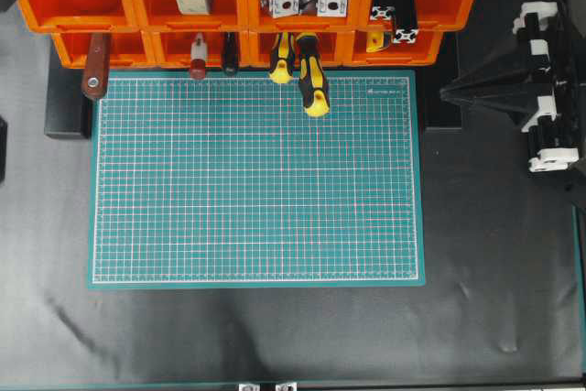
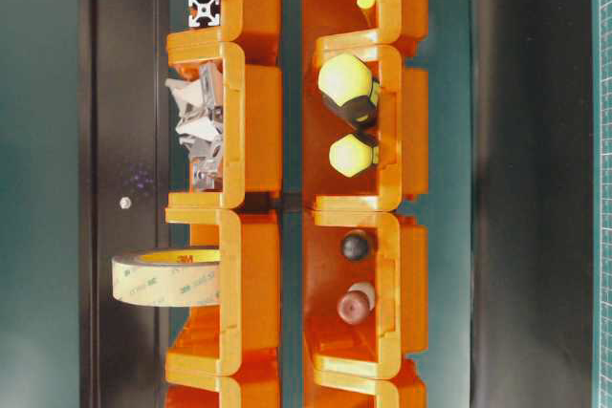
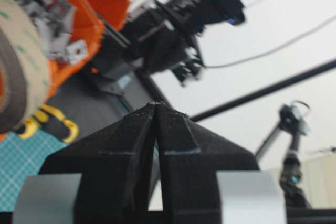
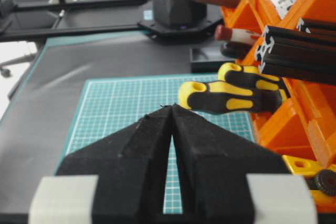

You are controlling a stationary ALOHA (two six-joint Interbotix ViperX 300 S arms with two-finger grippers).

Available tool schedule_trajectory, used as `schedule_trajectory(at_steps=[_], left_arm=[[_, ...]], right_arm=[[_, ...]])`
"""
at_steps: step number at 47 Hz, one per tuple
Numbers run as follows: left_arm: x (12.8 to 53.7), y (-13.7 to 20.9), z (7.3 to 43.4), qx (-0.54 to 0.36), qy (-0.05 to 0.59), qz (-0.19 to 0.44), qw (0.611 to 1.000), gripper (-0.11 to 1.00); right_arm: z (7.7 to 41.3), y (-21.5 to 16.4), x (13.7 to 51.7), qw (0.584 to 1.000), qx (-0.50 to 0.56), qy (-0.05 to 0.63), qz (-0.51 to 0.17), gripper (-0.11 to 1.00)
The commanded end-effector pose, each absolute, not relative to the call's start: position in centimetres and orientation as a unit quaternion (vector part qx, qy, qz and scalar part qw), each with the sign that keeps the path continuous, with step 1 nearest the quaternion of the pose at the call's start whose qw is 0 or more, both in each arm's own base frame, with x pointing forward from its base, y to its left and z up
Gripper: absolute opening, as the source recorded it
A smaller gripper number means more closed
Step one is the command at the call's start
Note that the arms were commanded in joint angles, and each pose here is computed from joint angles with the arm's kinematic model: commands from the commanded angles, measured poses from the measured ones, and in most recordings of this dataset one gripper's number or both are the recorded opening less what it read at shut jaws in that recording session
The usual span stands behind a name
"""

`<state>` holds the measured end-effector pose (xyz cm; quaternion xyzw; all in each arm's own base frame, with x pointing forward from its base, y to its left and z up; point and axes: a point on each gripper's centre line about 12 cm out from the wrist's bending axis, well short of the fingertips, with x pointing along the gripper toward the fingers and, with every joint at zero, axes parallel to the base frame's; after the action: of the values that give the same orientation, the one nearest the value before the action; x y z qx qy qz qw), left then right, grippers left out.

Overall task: Pick foam from container rack with left arm.
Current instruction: 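Move the left gripper up toward the tape roll in the orange rack, then grasp the rim of the large tape roll with the left gripper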

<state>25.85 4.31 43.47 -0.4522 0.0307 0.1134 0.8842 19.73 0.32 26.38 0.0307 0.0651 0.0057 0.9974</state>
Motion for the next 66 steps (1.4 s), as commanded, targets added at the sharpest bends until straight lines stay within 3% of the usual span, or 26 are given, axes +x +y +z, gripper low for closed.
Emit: schedule_trajectory(at_steps=[1, 5, 8, 17, 22, 47, 66], left_arm=[[26.0, 4.7, 44.6, -0.45, 0.018, 0.115, 0.885, 0.01], [26.2, 4.9, 44.4, -0.45, 0.022, 0.12, 0.884, 0.06], [26.4, 5.2, 44.0, -0.453, 0.036, 0.133, 0.881, 0.16], [27.4, 6.0, 42.4, -0.479, 0.099, 0.183, 0.853, 0.71], [28.1, 6.1, 42.2, -0.484, 0.11, 0.191, 0.847, 0.9], [32.3, 9.2, 39.7, -0.489, 0.132, 0.236, 0.829, 0.88], [33.5, 8.9, 39.0, -0.49, 0.126, 0.225, 0.833, 0.83]], right_arm=[[27.5, 0.3, 20.0, 0.998, 0.031, 0.047, 0.007, 0.0], [27.5, 0.3, 20.0, 0.998, 0.031, 0.047, 0.007, 0.0], [27.5, 0.3, 20.0, 0.998, 0.031, 0.048, 0.007, 0.0], [27.6, 0.3, 20.0, 0.998, 0.031, 0.045, 0.007, 0.0], [27.5, 0.3, 20.0, 0.998, 0.031, 0.046, 0.007, 0.0], [27.4, 0.3, 19.9, 0.998, 0.03, 0.05, 0.007, 0.0], [27.2, 0.3, 19.9, 0.998, 0.031, 0.053, 0.007, 0.0]])
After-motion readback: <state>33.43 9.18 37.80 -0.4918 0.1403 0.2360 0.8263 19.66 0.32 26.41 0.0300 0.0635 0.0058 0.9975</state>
